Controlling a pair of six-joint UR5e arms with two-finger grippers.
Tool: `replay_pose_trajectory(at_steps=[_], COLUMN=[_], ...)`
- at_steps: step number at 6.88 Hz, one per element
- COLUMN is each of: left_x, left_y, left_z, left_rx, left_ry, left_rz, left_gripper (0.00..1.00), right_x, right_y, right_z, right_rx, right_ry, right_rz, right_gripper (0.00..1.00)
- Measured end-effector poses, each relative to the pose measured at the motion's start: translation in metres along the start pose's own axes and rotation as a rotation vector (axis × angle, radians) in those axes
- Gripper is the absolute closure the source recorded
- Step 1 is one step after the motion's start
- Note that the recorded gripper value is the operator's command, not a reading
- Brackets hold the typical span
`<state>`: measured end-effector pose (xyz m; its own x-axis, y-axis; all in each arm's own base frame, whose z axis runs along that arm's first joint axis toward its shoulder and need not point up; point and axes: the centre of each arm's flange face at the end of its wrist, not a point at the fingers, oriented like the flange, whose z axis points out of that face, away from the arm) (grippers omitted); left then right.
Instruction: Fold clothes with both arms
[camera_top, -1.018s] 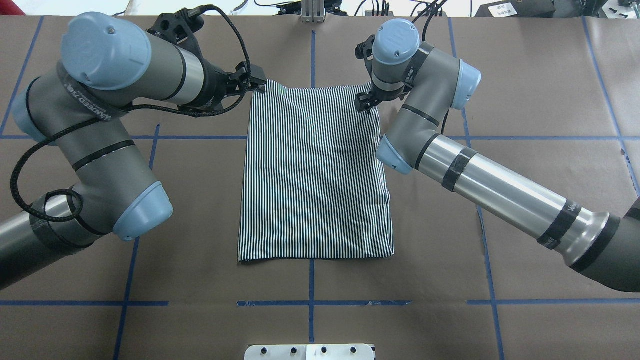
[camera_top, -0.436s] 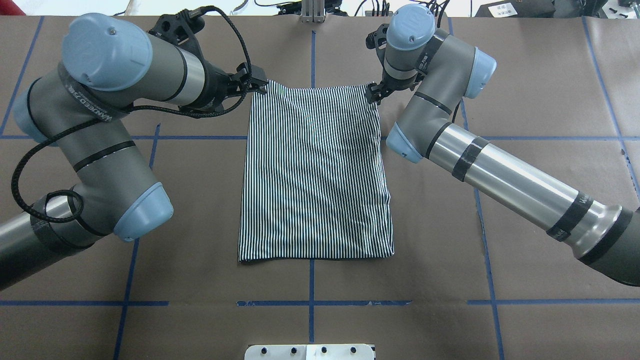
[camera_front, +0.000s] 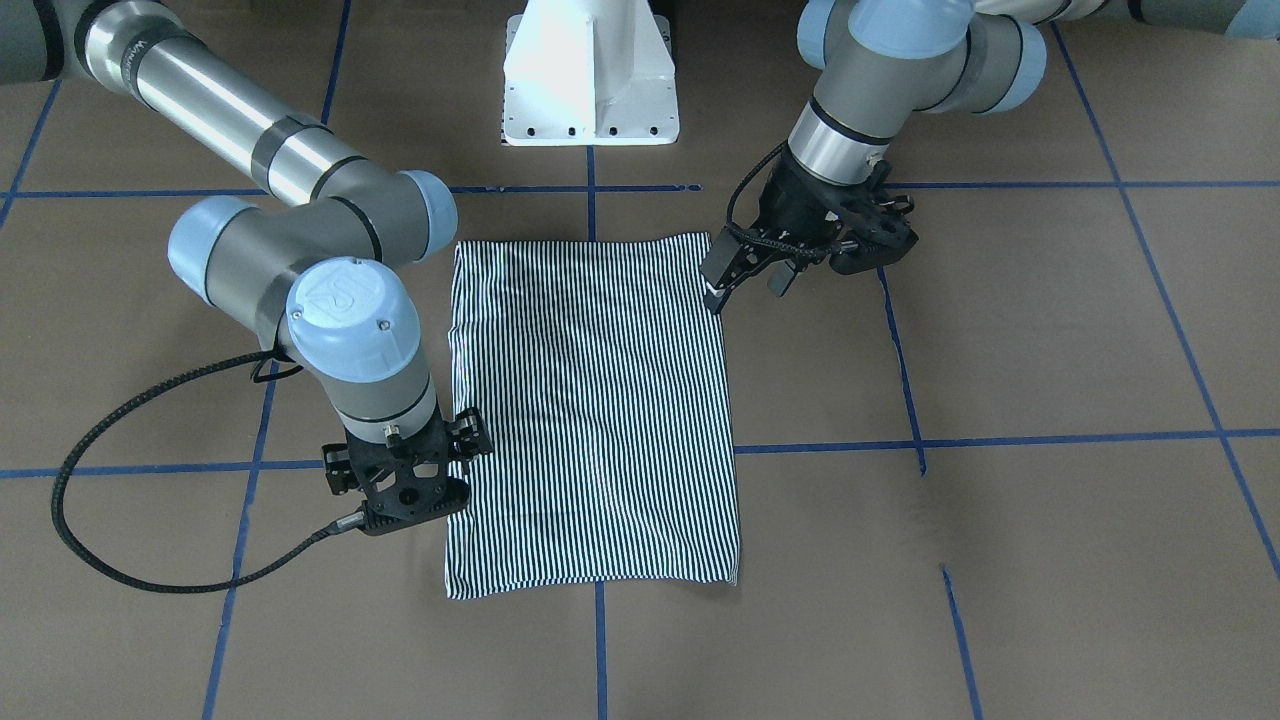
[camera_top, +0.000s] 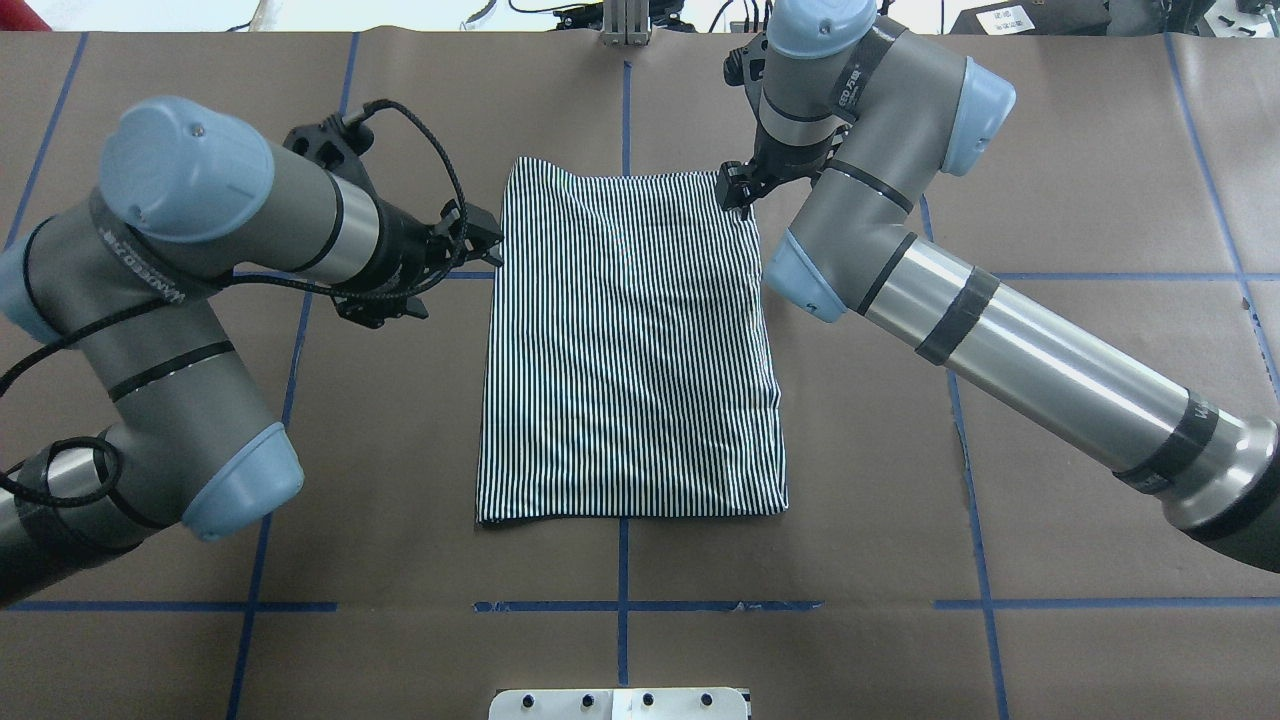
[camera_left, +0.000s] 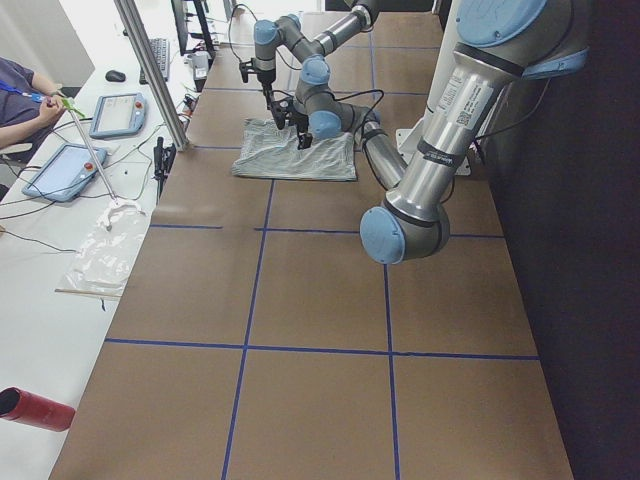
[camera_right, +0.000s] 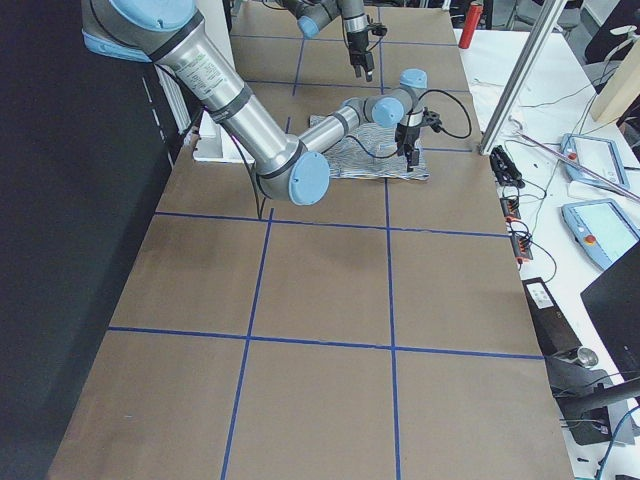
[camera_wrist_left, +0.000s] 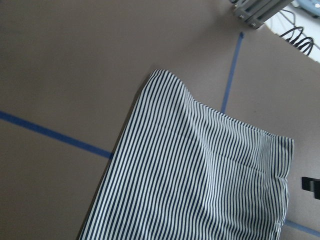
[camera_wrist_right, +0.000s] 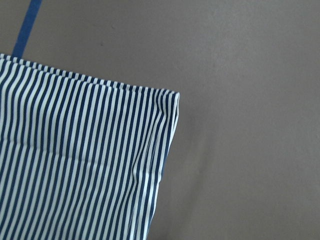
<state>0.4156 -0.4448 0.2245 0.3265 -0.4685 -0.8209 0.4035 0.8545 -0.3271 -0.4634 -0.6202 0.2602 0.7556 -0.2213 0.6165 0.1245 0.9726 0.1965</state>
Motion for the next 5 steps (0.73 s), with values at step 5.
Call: replay_pose_trajectory(at_steps=[5], left_x=[-0.057], left_y=[0.139], left_z=[0.101], left_rx=[0.053], left_ry=[-0.236], left_rz=[-0.176], left_gripper=[0.01], right_x=[0.005], right_y=[0.131], right_z=[0.006], right_rx=[0.086], right_ry=[-0.164], right_rz=[0.213], right_gripper=[0.00])
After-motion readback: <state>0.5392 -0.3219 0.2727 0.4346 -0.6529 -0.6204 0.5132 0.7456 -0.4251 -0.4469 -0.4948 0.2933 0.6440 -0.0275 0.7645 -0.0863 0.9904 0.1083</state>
